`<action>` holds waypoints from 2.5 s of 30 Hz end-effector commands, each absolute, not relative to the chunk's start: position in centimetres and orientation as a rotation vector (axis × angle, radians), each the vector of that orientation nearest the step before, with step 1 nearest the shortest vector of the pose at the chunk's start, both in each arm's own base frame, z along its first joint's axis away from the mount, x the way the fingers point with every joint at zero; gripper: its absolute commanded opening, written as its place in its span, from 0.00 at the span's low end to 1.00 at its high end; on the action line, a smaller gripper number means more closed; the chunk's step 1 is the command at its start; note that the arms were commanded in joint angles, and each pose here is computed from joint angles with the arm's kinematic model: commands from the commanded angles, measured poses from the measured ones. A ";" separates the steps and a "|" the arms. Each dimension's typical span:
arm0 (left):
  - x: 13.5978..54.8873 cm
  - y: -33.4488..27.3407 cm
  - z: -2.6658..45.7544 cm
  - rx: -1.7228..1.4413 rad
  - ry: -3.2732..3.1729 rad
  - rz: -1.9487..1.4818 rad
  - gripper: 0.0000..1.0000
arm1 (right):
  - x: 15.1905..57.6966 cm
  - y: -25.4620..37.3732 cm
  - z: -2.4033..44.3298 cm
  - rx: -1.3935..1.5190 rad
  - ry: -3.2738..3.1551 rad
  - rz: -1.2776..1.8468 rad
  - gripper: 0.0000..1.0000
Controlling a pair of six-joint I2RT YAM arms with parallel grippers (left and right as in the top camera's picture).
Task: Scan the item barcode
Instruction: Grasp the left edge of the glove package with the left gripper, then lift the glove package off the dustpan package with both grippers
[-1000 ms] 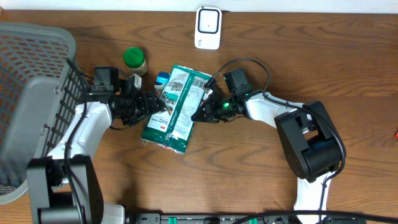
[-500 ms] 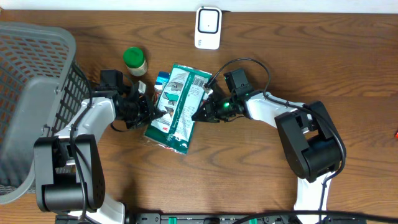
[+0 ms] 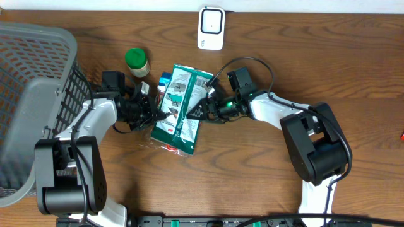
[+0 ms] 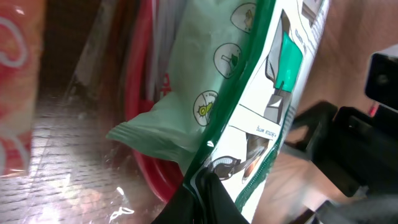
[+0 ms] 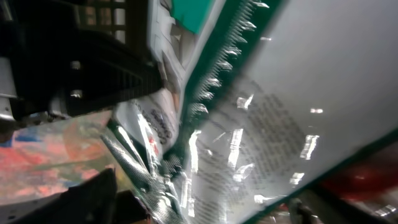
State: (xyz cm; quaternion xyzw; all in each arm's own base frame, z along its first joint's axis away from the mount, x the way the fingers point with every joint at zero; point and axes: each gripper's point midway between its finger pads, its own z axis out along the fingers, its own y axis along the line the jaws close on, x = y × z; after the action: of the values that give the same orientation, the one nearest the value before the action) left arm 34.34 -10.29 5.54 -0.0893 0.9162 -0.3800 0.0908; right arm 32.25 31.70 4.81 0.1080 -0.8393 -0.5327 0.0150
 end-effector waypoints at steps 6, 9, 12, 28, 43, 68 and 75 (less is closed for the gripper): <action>34.1 -11.9 7.3 -0.226 2.643 -1.337 0.07 | 32.6 30.9 2.6 0.194 -2.655 -1.565 0.89; 34.1 -12.2 7.7 -0.215 2.626 -1.375 0.07 | 33.2 30.5 2.0 0.120 -2.698 -1.513 0.82; 34.0 -12.3 7.9 -0.212 2.621 -1.388 0.08 | 33.9 30.1 1.2 0.050 -2.759 -1.448 0.65; 34.1 -12.0 7.4 -0.217 2.636 -1.345 0.08 | 35.8 30.4 1.7 0.114 -2.853 -1.502 0.01; 32.9 -10.1 5.0 -0.294 2.781 -1.131 0.08 | 34.6 30.5 1.8 0.359 -2.835 -1.538 0.01; 32.1 -15.2 12.8 0.292 2.515 -1.130 0.07 | 33.6 26.6 7.5 0.817 -3.127 -1.193 0.01; 31.7 -15.9 13.0 0.421 2.473 -1.104 0.07 | 33.6 26.0 7.5 0.982 -3.150 -1.114 0.01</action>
State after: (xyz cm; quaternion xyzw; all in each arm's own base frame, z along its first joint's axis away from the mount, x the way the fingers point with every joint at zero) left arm 32.06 -15.55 12.87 0.1182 0.8915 -0.3948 0.1882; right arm 33.26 26.21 6.98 0.2406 -0.8993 -0.3365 -0.1422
